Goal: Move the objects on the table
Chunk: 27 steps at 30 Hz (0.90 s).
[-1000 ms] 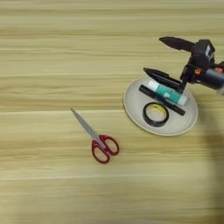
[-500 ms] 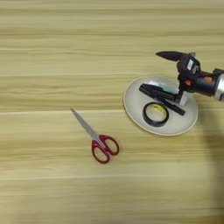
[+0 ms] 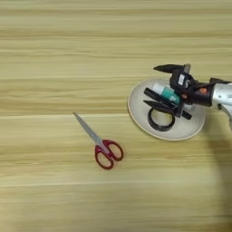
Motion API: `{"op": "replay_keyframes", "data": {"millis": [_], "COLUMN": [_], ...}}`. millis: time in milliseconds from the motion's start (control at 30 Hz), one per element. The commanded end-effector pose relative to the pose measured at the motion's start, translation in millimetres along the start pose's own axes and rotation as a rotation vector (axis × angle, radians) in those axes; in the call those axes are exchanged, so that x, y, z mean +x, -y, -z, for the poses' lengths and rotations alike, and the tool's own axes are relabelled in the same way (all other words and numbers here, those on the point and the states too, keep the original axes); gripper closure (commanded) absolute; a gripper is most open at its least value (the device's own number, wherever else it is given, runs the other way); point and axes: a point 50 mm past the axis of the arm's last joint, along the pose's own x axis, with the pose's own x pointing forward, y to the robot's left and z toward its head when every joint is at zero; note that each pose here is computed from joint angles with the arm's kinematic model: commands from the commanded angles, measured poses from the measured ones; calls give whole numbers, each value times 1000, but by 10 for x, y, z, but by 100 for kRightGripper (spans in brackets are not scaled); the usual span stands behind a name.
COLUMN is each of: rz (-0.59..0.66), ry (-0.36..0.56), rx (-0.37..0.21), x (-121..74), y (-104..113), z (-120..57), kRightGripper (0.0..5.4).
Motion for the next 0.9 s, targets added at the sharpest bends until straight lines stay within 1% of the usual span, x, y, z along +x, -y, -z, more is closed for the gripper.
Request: {"op": "replay_keyframes", "data": {"millis": [33, 367, 900], "rz": [54, 26, 9], "ry": [38, -1, -37], "rx": [-103, -137, -178], "x": [30, 158, 226], "y": [181, 106, 58], "z": [-208, -152, -102], "kRightGripper": [4, 4, 4]}}
